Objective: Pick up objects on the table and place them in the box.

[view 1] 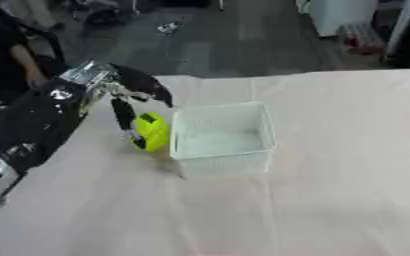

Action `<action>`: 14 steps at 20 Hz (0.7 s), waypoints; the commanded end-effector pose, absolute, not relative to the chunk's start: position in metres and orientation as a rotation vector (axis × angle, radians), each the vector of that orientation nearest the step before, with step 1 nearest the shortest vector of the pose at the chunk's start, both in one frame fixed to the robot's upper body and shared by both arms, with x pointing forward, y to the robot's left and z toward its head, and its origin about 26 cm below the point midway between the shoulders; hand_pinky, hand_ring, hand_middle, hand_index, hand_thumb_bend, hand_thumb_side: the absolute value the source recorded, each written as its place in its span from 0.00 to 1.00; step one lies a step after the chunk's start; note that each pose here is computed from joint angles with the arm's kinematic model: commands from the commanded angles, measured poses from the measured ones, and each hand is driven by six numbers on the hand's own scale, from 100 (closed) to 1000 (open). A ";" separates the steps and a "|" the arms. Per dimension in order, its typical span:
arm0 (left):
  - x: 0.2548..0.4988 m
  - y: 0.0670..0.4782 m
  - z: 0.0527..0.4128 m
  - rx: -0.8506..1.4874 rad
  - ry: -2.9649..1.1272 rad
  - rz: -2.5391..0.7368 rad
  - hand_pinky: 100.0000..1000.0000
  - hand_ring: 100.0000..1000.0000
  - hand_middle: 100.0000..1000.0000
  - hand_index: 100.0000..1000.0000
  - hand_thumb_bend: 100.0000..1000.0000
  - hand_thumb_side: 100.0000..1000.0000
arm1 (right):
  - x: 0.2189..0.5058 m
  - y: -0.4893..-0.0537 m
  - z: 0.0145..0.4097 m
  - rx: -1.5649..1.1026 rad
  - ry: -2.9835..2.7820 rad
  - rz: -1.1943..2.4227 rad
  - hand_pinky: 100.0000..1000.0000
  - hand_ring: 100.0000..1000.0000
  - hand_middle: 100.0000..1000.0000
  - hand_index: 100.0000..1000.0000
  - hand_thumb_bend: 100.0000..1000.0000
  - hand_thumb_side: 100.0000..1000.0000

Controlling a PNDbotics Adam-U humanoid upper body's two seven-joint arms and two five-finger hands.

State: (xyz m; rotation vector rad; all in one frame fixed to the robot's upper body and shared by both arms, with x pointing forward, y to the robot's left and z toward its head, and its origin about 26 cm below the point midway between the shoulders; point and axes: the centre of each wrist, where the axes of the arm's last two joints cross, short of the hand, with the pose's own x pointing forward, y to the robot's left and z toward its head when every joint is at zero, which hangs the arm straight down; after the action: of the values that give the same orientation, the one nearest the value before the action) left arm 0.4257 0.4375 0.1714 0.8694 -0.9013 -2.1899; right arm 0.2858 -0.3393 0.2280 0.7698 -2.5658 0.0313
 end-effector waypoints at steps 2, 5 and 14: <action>0.422 0.448 0.170 0.696 -0.734 -2.362 1.00 0.94 0.94 0.97 0.62 0.70 | 0.283 -0.341 0.238 0.757 -2.590 0.092 0.13 0.39 0.46 0.64 0.00 0.97; 0.420 0.448 0.152 0.656 -0.763 -2.346 1.00 0.94 0.95 0.97 0.55 0.71 | 0.283 -0.341 0.237 0.760 -2.587 0.100 0.13 0.39 0.46 0.64 0.00 0.97; 0.409 0.459 0.121 0.661 -0.964 -2.213 0.00 0.10 0.41 0.77 0.30 0.26 | 0.284 -0.339 0.237 0.776 -2.594 0.099 0.13 0.39 0.46 0.64 0.00 0.97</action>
State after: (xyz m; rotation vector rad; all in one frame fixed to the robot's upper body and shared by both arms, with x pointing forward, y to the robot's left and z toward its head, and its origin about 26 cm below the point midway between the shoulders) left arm 0.4162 0.4426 0.1216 0.7226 -1.0512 -2.1699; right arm 0.2858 -0.3390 0.2276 0.7745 -2.5719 0.0610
